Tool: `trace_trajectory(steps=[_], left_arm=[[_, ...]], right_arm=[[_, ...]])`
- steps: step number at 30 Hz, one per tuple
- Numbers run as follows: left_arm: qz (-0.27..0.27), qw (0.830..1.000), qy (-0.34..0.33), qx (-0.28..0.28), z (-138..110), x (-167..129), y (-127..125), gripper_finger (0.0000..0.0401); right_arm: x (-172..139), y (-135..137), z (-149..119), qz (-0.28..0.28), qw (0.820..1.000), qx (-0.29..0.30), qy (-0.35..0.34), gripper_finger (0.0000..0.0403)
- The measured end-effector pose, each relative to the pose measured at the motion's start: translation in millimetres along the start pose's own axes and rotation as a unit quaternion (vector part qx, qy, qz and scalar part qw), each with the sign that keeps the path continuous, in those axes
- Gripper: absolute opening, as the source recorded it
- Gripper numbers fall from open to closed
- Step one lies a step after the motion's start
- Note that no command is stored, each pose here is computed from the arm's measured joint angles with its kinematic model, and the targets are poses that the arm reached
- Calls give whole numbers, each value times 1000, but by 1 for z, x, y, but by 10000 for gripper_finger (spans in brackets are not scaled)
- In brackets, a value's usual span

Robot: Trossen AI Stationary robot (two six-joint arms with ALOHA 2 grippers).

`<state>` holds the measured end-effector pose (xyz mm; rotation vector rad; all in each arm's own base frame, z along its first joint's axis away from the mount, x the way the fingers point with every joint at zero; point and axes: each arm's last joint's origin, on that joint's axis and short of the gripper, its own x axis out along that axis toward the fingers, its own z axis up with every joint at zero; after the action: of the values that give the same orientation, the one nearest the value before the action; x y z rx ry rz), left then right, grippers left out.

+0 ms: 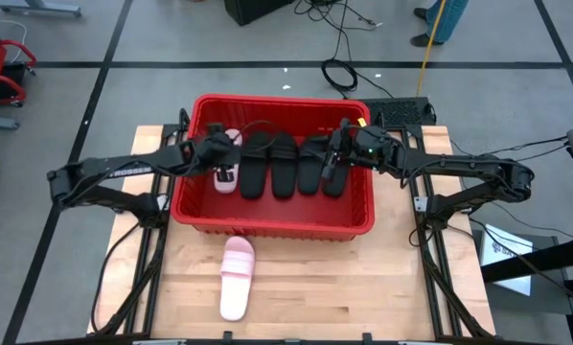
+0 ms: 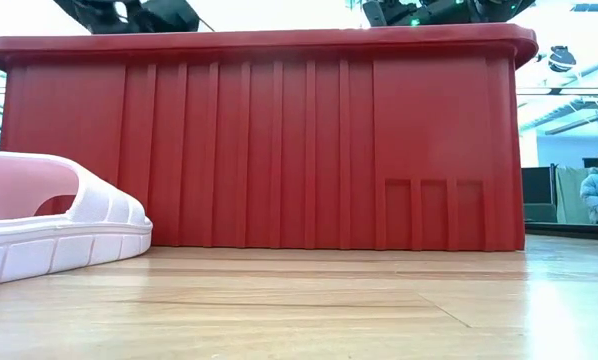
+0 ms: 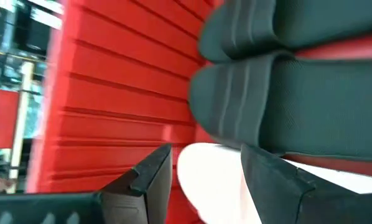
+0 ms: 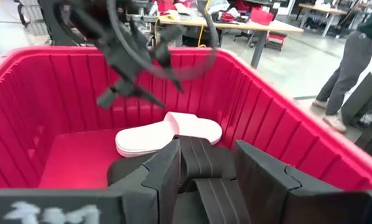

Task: Pick and place slides into bin
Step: Put the pink slide into the red bin

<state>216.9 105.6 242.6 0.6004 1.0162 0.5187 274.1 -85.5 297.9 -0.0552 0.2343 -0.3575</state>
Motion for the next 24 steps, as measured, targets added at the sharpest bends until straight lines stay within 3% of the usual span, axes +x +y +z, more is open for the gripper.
trace_trajectory(steps=[13,17,24], left_arm=[[79,989,-115,-40,0,-82,8,191],[72,984,-158,-49,3,-102,0,191],[84,981,-172,-35,10,-122,-27,191]], right_arm=[[-3,29,5,49,999,10,-18,139],[-5,39,5,65,998,8,-17,139],[-9,56,6,95,995,7,-19,139]])
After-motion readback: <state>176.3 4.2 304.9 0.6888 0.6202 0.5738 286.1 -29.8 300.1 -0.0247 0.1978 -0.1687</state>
